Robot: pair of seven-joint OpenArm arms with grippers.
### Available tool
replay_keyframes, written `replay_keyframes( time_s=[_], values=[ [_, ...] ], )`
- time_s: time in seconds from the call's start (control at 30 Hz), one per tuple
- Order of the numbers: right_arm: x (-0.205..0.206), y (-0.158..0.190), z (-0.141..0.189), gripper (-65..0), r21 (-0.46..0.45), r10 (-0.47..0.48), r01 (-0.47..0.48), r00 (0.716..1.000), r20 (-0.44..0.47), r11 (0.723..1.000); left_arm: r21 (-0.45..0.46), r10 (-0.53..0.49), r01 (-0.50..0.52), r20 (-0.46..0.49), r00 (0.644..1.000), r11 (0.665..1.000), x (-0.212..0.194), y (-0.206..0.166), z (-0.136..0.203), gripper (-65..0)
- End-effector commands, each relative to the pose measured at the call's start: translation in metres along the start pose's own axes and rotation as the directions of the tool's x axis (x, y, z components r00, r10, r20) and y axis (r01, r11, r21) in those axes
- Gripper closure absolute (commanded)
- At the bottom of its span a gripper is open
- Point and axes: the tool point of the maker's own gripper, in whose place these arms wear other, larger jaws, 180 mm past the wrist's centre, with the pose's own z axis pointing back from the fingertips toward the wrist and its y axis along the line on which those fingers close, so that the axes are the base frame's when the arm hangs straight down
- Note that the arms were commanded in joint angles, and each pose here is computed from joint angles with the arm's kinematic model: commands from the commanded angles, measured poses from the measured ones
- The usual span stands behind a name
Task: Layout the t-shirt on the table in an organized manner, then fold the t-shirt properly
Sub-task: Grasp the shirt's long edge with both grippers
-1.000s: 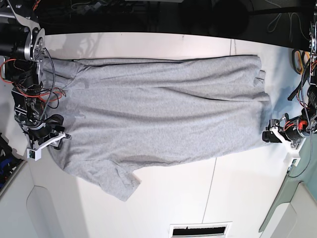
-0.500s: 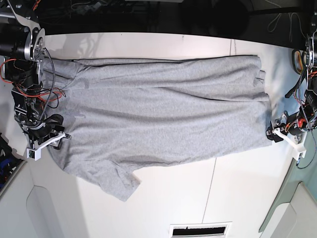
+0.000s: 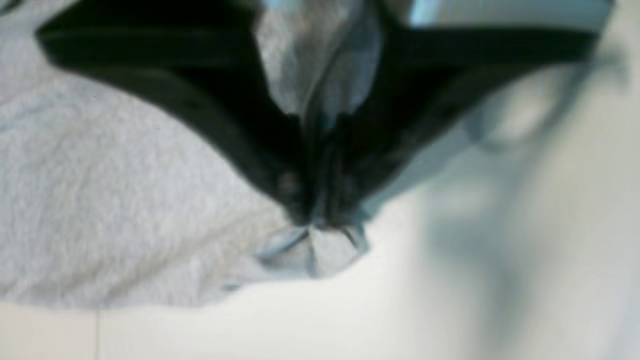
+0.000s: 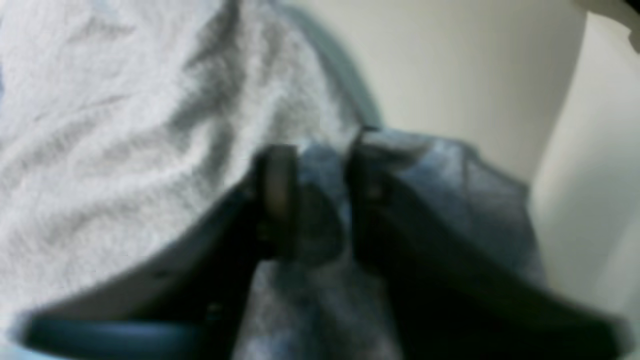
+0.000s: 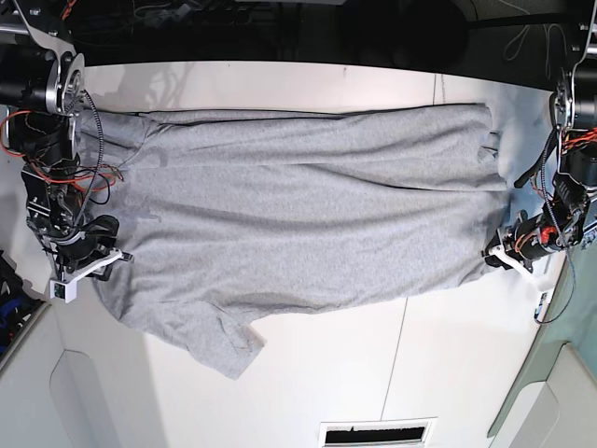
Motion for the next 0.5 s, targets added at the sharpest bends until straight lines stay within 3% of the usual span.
replay_keyframes(
  time_s=[0.0, 0.03, 0.17, 0.47],
  values=[
    [0.035, -0.002, 0.001, -4.7, 0.003, 0.006, -0.007, 0.997, 0.081, 1.000, -0.013, -0.031, 0.030, -0.025, 0.999, 0.999, 0.002, 0.000, 0.004, 0.0],
    [0.038, -0.001, 0.001, 0.0, 0.004, 0.008, -0.008, 0.996, 0.090, 1.000, -0.034, -0.045, 0.044, -0.034, 0.998, 0.998, 0.001, -0.003, 0.005, 0.0],
    [0.059, -0.001, 0.005, 0.0, -0.002, 0.053, -0.053, 0.989, 0.136, 0.999, -0.165, -0.072, 0.059, -0.069, 0.995, 0.984, 0.002, -0.027, 0.013, 0.0],
    [0.074, -0.029, 0.032, 0.0, -0.062, 0.186, -0.180, 0.975, 0.125, 0.982, -0.271, -0.034, 0.019, -0.052, 0.998, 0.962, 0.029, -0.034, 0.052, 0.0]
  ],
)
